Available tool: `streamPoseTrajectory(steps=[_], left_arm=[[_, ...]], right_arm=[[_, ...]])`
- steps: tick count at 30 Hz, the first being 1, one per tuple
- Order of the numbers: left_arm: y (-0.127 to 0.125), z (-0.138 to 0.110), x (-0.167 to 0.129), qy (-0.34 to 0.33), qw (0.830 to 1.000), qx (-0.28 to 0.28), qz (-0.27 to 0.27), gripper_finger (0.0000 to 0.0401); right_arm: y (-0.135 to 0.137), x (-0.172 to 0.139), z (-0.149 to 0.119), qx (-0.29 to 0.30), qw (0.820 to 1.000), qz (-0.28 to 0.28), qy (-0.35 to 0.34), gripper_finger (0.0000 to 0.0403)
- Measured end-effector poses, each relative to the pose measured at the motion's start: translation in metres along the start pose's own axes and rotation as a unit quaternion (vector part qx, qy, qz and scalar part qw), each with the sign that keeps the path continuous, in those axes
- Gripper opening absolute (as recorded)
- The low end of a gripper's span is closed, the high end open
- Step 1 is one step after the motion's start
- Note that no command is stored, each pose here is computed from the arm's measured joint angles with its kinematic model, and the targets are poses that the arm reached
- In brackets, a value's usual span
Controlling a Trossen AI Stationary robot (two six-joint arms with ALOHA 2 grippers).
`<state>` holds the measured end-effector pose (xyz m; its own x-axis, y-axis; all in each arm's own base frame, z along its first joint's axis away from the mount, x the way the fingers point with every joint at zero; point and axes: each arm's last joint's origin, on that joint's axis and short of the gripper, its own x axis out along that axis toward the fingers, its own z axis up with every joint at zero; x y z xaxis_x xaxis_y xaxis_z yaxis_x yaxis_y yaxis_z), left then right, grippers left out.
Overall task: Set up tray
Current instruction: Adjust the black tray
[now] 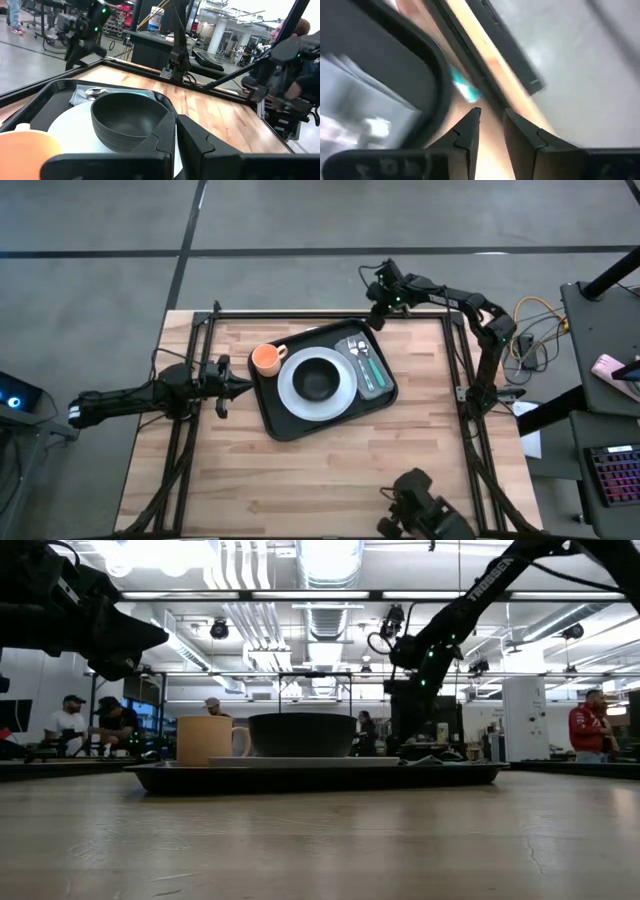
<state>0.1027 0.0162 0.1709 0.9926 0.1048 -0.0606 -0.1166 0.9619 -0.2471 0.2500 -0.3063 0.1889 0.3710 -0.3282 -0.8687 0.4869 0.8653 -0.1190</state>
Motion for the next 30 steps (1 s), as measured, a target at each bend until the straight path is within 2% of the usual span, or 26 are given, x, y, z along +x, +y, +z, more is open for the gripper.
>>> streamPoseTrajectory(steps=[2,5,8,10,14,19,25,30], left_arm=[[0.0,0.0,0.0,0.0,1.0,0.0,0.0,0.0],[0.0,0.0,0.0,0.0,1.0,0.0,0.0,0.0],[0.0,0.0,0.0,0.0,1.0,0.0,0.0,0.0],[0.0,0.0,0.0,0.0,1.0,0.0,0.0,0.0],[0.0,0.0,0.0,0.0,1.0,0.0,0.0,0.0],[0.0,0.0,0.0,0.0,1.0,0.0,0.0,0.0],[0.0,0.0,0.0,0.0,1.0,0.0,0.0,0.0],[0.0,0.0,0.0,0.0,1.0,0.0,0.0,0.0]], right_arm=[[0.001,-0.01,0.0,0.087,0.996,0.021,-0.005,0.0079],[0.004,-0.018,0.002,0.177,0.98,0.085,-0.018,0.0093],[0.005,-0.017,-0.002,0.237,0.96,0.15,-0.017,0.0119],[0.005,-0.013,-0.006,0.267,0.949,0.166,-0.008,0.0139],[0.001,-0.005,-0.017,0.302,0.939,0.164,0.015,0.0182],[0.005,0.011,-0.026,0.308,0.936,0.166,0.042,0.0217],[0.007,0.034,-0.037,0.316,0.93,0.17,0.075,0.0227],[0.007,0.04,-0.039,0.317,0.929,0.173,0.078,0.0223]])
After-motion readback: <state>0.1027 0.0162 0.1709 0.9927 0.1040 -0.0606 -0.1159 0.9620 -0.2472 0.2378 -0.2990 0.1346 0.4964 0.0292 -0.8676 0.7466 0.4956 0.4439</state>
